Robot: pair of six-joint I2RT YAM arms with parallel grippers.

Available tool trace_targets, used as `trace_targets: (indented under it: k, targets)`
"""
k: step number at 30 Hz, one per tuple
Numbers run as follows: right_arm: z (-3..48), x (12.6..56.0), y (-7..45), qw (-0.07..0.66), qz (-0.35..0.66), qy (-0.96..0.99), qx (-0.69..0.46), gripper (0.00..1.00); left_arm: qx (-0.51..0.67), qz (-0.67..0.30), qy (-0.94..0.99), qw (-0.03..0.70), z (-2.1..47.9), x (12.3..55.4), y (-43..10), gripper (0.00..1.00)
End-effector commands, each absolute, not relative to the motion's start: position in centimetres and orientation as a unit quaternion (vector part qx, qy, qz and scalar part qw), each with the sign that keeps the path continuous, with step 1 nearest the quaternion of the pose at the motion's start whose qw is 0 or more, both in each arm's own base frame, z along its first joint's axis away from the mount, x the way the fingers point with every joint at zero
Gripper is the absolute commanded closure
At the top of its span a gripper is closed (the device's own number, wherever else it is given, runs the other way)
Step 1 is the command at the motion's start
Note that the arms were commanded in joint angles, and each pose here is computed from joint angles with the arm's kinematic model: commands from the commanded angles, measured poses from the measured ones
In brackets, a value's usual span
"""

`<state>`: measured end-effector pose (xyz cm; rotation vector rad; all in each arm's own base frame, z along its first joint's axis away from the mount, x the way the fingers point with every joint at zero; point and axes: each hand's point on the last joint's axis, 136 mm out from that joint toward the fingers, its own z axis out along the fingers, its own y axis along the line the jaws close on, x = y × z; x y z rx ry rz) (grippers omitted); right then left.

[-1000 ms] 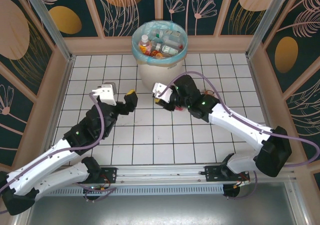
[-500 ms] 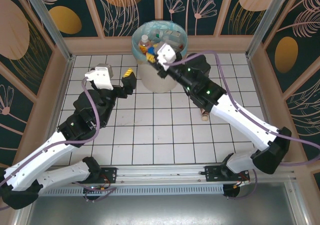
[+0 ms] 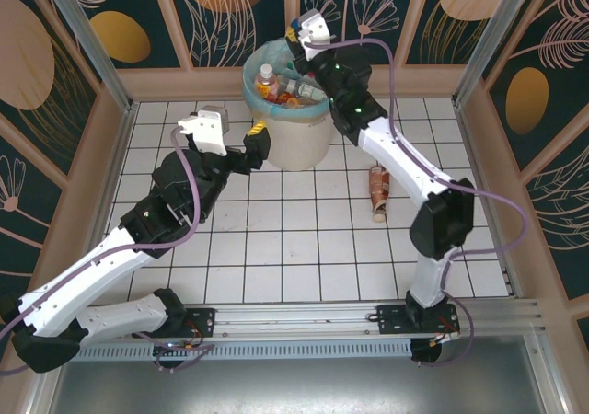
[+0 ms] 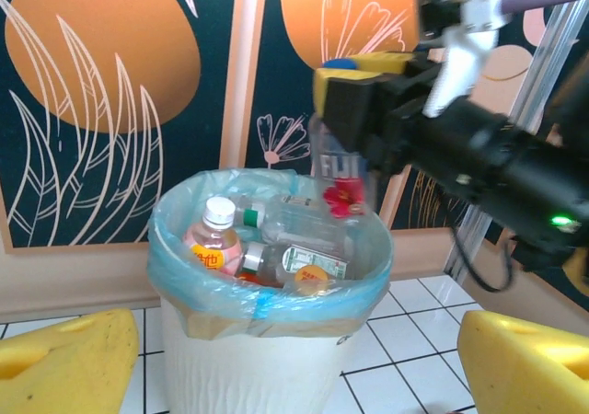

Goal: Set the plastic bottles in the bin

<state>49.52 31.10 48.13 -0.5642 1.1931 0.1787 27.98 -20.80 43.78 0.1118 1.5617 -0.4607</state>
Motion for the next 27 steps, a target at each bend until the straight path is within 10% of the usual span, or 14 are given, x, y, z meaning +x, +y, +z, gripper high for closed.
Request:
trace_targets:
  k: [1, 17, 27]
  targets:
    - [48.6, 50.9, 33.0, 0.782, 0.140, 0.545, -0.268, 0.89, 0.041, -0.225, 0.694, 0.682, 44.4, 27.5, -20.6, 0.10]
    - [38.6, 55.4, 36.0, 0.684, 0.053, 0.668, -0.289, 0.48, -0.004, -0.170, 0.722, 0.671, 40.9, 26.5, -16.3, 0.10]
    - [44.5, 54.0, 36.2, 0.711, 0.113, 0.639, -0.271, 0.75, -0.032, -0.178, 0.723, 0.667, 40.5, 26.0, -15.0, 0.10]
